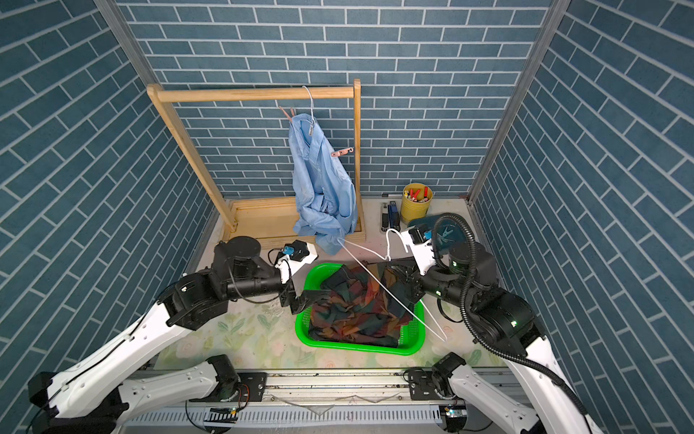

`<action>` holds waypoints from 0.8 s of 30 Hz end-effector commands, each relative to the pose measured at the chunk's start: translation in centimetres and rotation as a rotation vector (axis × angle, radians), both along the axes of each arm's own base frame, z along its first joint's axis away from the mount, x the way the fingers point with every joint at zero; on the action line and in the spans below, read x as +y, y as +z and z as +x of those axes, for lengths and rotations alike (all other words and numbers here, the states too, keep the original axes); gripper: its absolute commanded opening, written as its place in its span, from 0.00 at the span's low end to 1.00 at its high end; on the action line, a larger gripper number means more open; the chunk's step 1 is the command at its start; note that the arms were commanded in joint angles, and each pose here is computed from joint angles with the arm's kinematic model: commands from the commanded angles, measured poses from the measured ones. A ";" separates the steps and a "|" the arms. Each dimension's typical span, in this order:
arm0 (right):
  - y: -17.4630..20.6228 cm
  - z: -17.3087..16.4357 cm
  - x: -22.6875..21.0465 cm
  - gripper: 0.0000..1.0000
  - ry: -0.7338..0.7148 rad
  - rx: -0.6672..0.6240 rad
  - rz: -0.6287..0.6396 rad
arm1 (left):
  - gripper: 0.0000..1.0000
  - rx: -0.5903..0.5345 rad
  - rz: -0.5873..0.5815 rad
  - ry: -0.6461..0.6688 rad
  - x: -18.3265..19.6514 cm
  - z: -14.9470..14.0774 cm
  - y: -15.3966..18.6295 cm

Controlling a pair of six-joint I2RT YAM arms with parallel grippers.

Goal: Remove the clothespins securing long-sleeve shirts to the hanger
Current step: Place the hanger on the clothesline.

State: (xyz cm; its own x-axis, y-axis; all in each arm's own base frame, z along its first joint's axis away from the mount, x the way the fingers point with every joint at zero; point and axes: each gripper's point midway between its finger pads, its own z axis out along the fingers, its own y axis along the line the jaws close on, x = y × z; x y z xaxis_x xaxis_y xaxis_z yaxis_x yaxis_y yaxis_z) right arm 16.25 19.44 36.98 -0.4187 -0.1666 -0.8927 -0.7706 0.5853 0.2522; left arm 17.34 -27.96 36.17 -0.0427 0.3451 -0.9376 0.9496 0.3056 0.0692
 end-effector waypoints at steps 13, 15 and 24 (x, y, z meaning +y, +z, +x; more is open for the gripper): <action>1.6 -3.9 3.8 0.00 0.355 0.008 0.130 | 0.75 0.017 -0.048 -0.362 -5.8 1.6 3.6; 1.6 -4.0 4.0 0.00 0.370 0.013 0.136 | 0.68 0.034 -0.068 -0.385 -6.2 1.5 3.9; 1.7 -3.4 4.3 0.00 0.361 0.005 0.135 | 0.49 0.105 -0.068 -0.455 -7.0 1.0 3.8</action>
